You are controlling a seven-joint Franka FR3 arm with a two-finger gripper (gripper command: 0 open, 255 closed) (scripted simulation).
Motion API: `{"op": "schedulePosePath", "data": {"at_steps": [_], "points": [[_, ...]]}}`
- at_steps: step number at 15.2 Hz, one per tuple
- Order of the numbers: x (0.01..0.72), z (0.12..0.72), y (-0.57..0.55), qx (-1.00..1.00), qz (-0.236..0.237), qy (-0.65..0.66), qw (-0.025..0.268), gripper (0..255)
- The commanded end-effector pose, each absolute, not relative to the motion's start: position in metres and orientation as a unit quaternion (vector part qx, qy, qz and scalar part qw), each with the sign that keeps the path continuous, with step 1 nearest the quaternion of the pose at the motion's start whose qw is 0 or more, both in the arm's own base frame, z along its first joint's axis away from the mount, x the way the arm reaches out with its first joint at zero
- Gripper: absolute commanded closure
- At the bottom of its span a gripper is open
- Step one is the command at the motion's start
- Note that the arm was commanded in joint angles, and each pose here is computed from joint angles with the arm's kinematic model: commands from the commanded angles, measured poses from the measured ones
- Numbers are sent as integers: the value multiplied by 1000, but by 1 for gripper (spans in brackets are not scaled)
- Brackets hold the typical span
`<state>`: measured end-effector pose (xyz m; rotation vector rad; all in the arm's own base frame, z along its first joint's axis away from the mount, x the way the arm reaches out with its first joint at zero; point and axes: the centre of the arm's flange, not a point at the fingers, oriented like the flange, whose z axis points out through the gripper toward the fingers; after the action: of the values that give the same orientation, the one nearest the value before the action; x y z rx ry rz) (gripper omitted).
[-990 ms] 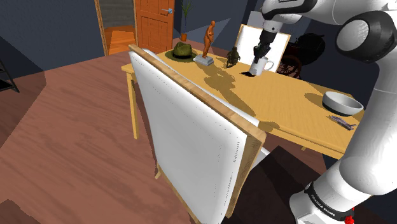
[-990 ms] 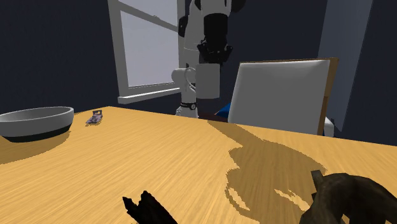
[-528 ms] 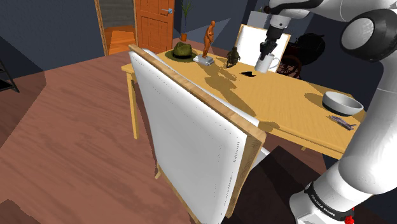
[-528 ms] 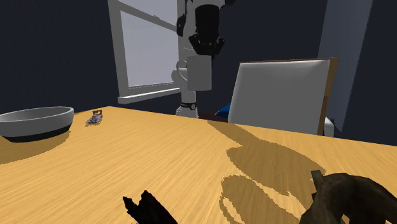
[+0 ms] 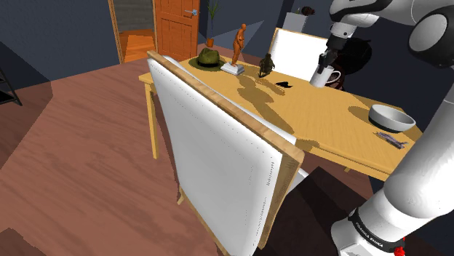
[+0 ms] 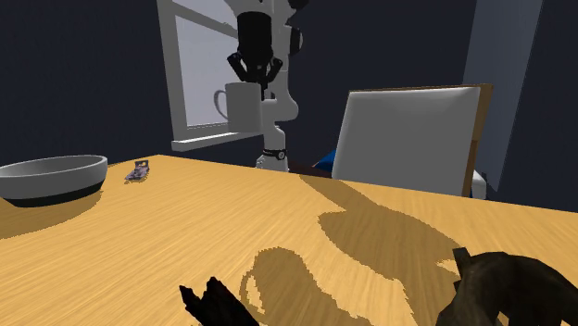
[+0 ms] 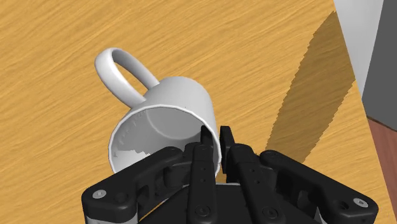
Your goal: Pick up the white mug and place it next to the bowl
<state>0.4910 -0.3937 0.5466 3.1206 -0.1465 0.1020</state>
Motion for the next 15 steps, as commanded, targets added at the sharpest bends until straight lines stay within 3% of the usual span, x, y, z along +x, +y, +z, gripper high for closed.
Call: {"op": "schedulePosePath", "data": {"at_steps": [1, 15], "points": [[470, 549, -407, 998, 33, -46, 8, 255], [330, 550, -529, 998, 33, -46, 8, 255]]}}
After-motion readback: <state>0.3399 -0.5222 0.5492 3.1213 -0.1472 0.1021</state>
